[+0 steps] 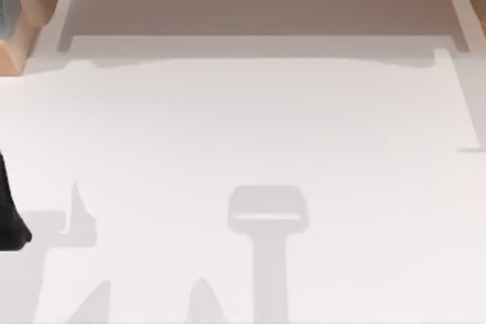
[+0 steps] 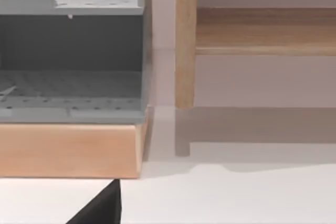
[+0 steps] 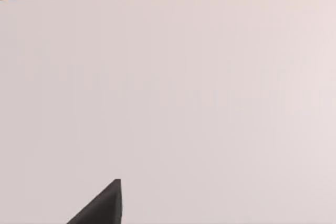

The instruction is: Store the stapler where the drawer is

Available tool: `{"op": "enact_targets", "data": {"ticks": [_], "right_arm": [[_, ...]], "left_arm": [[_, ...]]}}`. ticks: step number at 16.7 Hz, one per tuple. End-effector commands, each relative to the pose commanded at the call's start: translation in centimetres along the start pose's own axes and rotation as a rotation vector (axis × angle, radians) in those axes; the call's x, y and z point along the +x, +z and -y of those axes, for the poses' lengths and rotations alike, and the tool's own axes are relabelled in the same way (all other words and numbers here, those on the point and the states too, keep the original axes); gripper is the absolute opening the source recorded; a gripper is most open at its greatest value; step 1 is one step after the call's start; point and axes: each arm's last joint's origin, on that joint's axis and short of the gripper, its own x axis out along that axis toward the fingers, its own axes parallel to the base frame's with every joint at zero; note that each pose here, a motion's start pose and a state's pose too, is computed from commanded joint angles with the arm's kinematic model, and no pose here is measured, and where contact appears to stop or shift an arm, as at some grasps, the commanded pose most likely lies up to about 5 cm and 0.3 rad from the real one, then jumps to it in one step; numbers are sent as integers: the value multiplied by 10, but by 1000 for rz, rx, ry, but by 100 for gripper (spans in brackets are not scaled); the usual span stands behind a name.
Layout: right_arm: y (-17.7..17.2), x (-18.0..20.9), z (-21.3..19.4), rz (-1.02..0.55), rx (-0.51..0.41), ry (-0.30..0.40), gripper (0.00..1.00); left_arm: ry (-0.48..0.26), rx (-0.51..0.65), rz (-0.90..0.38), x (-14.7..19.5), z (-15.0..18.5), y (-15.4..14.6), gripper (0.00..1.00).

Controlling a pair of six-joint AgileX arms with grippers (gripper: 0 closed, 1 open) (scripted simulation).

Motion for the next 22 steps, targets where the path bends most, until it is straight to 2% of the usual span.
{"op": "enact_targets", "data": {"ticks": [5, 8, 14, 22], "right_arm": [[67, -49, -28, 314, -156, -18, 100], [87, -61, -29, 419, -199, -34, 100], [87, -59, -29, 418, -198, -33, 100], [98, -38, -29, 421, -200, -34, 100]], "left_arm": [[0, 0, 0, 0, 0, 0, 100], [0, 0, 0, 0, 0, 0, 100], [0, 0, 0, 0, 0, 0, 100], [0, 0, 0, 0, 0, 0, 100]]}}
